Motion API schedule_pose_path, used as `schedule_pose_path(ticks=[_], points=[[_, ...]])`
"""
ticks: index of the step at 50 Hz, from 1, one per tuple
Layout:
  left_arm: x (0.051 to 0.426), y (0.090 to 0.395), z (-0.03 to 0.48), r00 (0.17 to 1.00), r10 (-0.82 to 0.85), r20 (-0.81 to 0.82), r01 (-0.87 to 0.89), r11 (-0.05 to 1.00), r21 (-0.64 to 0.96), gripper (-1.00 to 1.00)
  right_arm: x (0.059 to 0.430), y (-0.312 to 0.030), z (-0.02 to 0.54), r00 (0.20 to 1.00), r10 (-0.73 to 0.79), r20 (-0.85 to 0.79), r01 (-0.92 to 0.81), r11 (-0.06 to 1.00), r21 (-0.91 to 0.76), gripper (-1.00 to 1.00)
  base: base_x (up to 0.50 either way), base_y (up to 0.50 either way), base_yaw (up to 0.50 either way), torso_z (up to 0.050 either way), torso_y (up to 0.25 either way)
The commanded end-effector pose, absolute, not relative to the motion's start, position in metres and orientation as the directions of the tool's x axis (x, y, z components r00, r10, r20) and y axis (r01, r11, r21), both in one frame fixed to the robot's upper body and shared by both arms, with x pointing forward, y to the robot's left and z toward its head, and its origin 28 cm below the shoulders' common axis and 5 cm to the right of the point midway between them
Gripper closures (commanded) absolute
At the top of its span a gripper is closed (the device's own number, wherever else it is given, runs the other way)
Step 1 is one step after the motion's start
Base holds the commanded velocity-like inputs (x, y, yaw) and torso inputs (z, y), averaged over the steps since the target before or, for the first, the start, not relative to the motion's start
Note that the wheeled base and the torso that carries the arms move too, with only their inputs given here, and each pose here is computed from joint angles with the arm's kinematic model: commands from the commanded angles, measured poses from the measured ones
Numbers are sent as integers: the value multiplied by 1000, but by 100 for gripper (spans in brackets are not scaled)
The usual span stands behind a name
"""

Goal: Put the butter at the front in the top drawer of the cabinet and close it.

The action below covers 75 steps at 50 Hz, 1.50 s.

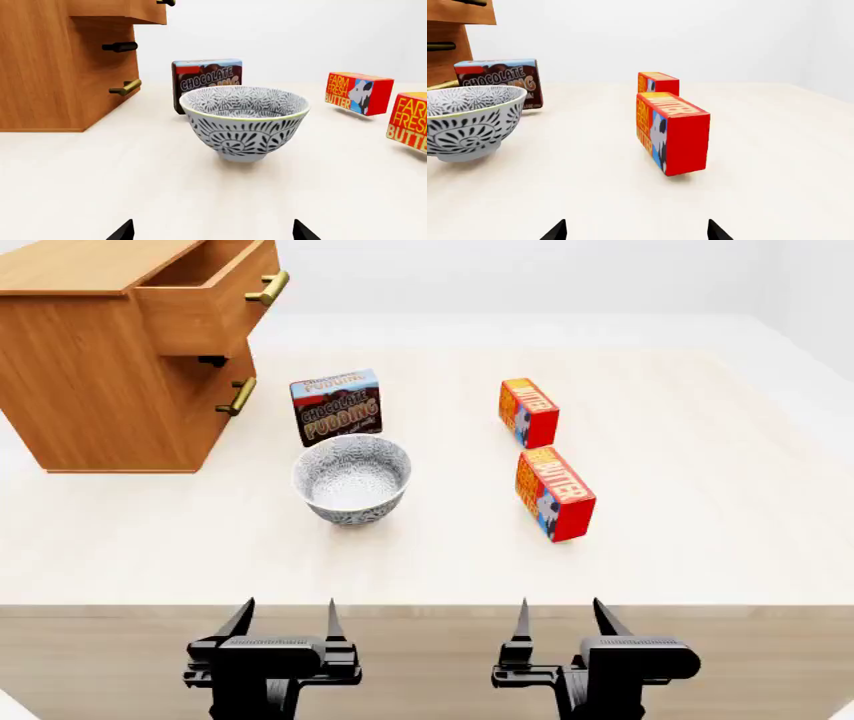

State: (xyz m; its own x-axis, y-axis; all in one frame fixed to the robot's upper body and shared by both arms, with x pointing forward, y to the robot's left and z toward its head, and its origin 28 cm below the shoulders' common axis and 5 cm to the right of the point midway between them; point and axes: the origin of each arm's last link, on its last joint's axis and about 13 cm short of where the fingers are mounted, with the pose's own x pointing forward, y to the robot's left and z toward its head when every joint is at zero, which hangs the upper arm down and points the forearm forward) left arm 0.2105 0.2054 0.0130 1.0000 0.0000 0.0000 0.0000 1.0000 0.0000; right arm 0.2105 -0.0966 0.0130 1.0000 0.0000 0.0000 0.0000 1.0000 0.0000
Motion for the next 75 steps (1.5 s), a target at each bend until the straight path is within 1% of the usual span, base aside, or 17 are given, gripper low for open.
schedule_pose_path(ticks=[1,8,10,35,42,52,61,66,75], points=[[210,205,13,1000,1,0,-1,1000,-1,-100,210,-96,13,1000,1,0,-1,1000,-3,-100,0,0,0,0,0],[209,205,12,1000,0,-5,-1,1000,-5,-100,209,-97,13,1000,8,-3,-8,1000,-11,-100,0,0,0,0,0],[207,205,13,1000,-6,19,6,1000,-13,-100,209,-97,13,1000,9,-4,-9,1000,-13,-100,0,0,0,17,0],[207,206,19,1000,-7,26,8,1000,-26,-100,206,-99,14,1000,13,-5,-13,1000,-10,-100,0,0,0,50,0],[213,208,36,999,1,41,0,1000,-16,-100,209,-99,32,1000,26,14,-26,1000,-12,-100,0,0,0,50,0],[221,207,68,997,-38,64,38,999,-2,-100,215,-97,58,998,46,52,-45,999,-24,-100,0,0,0,50,0],[224,207,96,994,-61,94,62,998,-10,-100,223,-94,74,993,77,92,-74,996,-39,-100,0,0,0,50,0],[226,209,107,994,-44,102,45,999,-10,-100,229,-93,79,991,91,95,-85,994,-65,-100,0,0,0,47,0],[225,209,122,990,-31,138,32,999,-7,-100,230,-92,89,989,91,117,-83,994,-75,-100,0,0,0,8,0]])
